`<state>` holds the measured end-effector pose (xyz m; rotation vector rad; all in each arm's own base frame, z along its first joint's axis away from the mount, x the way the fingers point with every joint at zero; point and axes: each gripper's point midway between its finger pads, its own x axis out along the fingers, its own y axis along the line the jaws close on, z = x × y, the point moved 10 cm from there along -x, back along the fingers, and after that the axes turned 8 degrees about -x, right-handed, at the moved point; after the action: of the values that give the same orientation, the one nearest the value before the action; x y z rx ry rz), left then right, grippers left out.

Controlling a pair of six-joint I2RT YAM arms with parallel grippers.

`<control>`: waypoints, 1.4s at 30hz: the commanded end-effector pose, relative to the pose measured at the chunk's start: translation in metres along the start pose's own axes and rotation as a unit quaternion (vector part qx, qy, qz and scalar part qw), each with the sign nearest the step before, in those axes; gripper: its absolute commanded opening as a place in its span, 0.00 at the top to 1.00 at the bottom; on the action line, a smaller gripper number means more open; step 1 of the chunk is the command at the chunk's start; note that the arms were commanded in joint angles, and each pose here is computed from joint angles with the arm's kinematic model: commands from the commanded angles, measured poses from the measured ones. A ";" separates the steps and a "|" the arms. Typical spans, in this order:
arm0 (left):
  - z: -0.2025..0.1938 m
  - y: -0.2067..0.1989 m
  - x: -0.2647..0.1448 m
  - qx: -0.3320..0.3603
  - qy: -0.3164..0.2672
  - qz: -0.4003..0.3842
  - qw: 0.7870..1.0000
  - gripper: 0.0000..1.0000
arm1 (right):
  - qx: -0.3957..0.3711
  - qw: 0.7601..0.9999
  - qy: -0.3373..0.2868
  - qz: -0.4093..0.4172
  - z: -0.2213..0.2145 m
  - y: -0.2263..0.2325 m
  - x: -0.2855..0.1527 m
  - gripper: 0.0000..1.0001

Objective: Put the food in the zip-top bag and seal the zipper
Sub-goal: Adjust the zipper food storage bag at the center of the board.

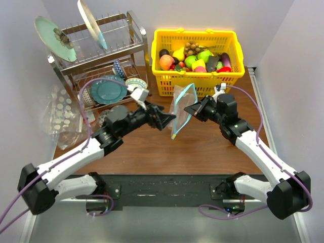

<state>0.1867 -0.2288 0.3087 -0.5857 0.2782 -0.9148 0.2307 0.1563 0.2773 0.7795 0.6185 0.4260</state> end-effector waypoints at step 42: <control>0.035 0.017 -0.064 0.178 -0.006 0.553 0.814 1.00 | -0.070 0.996 0.051 -0.019 -0.002 -0.012 0.031 0.01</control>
<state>0.1748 -0.1558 0.3369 -0.0319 0.3525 0.1616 0.2533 0.1744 0.2355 0.6593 0.7675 0.5583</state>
